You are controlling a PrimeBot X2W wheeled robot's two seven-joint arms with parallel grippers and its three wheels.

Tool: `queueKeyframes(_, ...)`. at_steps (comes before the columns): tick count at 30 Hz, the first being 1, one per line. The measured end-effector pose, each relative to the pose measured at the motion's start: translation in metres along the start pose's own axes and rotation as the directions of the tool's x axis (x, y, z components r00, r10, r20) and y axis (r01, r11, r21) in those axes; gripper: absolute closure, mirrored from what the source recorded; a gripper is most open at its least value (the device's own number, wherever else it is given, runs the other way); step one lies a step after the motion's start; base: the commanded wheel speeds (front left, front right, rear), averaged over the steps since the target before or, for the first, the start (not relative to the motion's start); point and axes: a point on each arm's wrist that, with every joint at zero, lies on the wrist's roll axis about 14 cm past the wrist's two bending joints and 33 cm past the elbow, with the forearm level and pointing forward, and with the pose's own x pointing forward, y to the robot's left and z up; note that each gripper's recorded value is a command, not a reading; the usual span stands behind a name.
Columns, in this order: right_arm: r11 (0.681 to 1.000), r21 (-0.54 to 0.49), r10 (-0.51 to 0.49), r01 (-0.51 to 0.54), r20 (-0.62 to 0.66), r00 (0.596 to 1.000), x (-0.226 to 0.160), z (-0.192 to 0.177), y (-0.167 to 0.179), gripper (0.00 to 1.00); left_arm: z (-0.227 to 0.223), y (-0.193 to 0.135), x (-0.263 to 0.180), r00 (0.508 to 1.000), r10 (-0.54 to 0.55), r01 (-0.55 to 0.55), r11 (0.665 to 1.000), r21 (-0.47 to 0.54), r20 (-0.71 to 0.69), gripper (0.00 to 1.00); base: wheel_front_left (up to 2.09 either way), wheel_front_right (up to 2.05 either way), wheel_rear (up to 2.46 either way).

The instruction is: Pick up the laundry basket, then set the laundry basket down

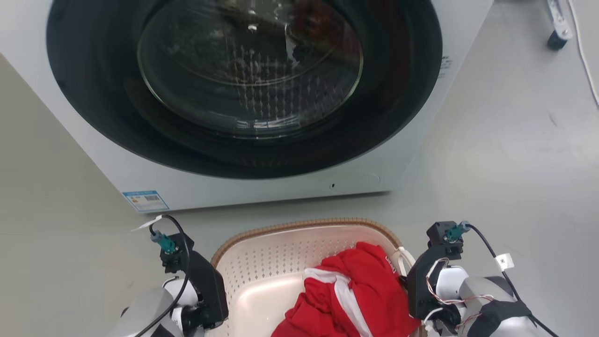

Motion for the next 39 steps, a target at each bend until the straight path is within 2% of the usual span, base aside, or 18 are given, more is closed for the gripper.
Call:
queueKeyframes(18, 1.0, -0.015, 0.006, -0.006, 0.023, 1.0, -0.037, -0.012, 0.015, 1.0, -0.025, -0.009, -0.034, 1.0, -0.015, 0.015, 1.0, 0.007, 0.027, 1.0, 0.0, 0.0, 0.0)
queueKeyframes(39, 1.0, 0.009, 0.019, -0.019, 0.031, 0.999, -0.045, -0.02, 0.021, 1.0, -0.033, -0.011, -0.042, 0.999, -0.017, 0.016, 1.0, 0.005, 0.038, 1.0, 0.0, 0.0, 0.0)
